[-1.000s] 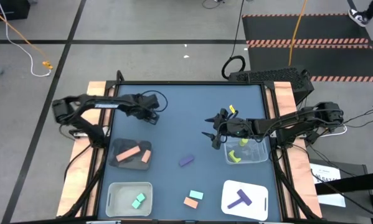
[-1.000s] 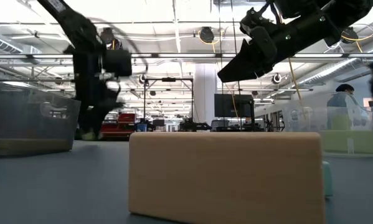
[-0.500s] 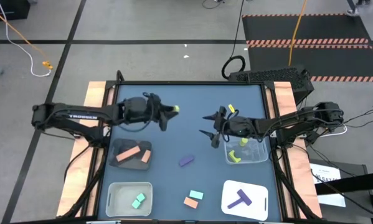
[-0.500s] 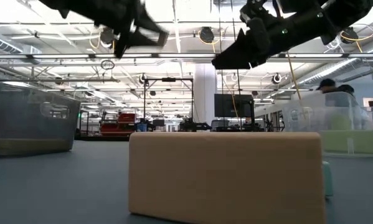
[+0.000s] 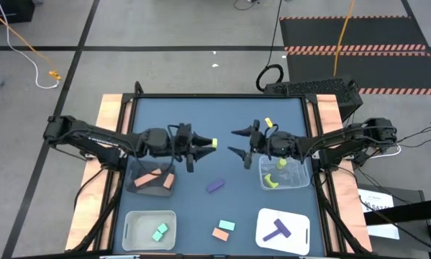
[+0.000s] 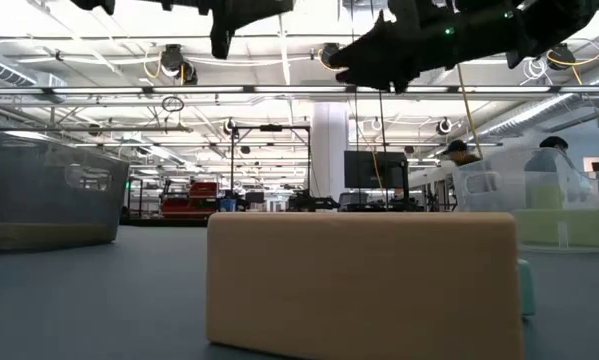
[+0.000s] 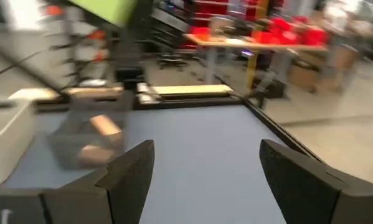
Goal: Sort & place blocks by color
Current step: Put the green block into the transparent bin
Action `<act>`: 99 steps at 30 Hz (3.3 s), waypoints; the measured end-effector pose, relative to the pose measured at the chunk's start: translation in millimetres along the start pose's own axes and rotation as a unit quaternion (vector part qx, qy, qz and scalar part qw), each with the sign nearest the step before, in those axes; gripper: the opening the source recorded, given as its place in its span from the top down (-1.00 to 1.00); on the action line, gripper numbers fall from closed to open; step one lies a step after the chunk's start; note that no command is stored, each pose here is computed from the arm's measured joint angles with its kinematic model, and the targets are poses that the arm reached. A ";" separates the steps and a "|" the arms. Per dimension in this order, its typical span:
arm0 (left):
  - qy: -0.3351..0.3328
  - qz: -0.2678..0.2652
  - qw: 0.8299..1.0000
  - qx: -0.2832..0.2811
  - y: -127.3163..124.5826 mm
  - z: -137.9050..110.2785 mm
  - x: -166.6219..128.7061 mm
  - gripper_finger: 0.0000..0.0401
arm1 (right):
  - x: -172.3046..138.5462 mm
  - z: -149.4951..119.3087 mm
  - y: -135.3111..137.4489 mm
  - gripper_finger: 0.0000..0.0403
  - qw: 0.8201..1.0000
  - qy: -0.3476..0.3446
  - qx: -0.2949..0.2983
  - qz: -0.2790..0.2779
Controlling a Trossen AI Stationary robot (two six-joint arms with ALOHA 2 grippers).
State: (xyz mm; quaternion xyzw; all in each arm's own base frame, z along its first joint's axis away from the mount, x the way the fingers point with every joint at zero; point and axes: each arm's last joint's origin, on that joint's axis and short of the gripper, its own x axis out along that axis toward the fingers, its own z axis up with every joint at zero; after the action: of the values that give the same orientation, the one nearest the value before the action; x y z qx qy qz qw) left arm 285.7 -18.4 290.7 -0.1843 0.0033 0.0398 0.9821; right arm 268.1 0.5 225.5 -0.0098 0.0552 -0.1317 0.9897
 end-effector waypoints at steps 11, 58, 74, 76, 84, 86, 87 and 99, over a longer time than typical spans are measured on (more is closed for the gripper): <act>0.000 -0.007 0.998 -0.063 1.8 -28.3 26.7 0.30 | -4.7 10.4 16.8 -0.40 0.974 -0.076 -0.187 0.106; -0.018 -0.023 0.994 -0.110 -1.8 -42.1 37.9 0.30 | 32.8 21.3 34.9 -0.08 0.958 -0.104 -0.261 0.063; -0.012 -0.011 0.992 -0.127 3.4 -42.2 38.8 0.30 | 28.9 19.3 44.8 0.40 0.952 -0.089 -0.290 0.047; -0.008 -0.009 0.992 -0.128 3.6 -42.9 38.8 0.29 | 29.1 18.4 44.7 0.41 0.952 -0.085 -0.292 0.046; -0.010 -0.004 0.994 -0.107 4.1 -42.5 38.7 0.05 | 24.7 19.9 43.3 0.44 0.964 -0.058 -0.259 0.029; -0.011 -0.003 0.995 -0.098 4.7 -42.1 38.7 -0.03 | 19.6 23.6 40.1 0.44 0.967 -0.041 -0.250 0.017; -0.010 -0.003 0.995 -0.096 4.7 -42.3 38.7 -0.06 | 16.4 25.2 38.4 0.44 0.969 -0.030 -0.244 0.015; 0.004 0.013 0.996 -0.088 12.0 -43.7 39.7 -0.16 | -33.6 53.2 16.9 0.44 0.988 0.029 -0.146 0.027</act>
State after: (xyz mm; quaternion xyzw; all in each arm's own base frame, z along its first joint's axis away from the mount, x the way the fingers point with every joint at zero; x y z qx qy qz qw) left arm 324.7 -20.0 244.8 -0.2698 0.0066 0.0515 0.9615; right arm 246.3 25.9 281.4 -0.1491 0.1028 -0.0957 0.9788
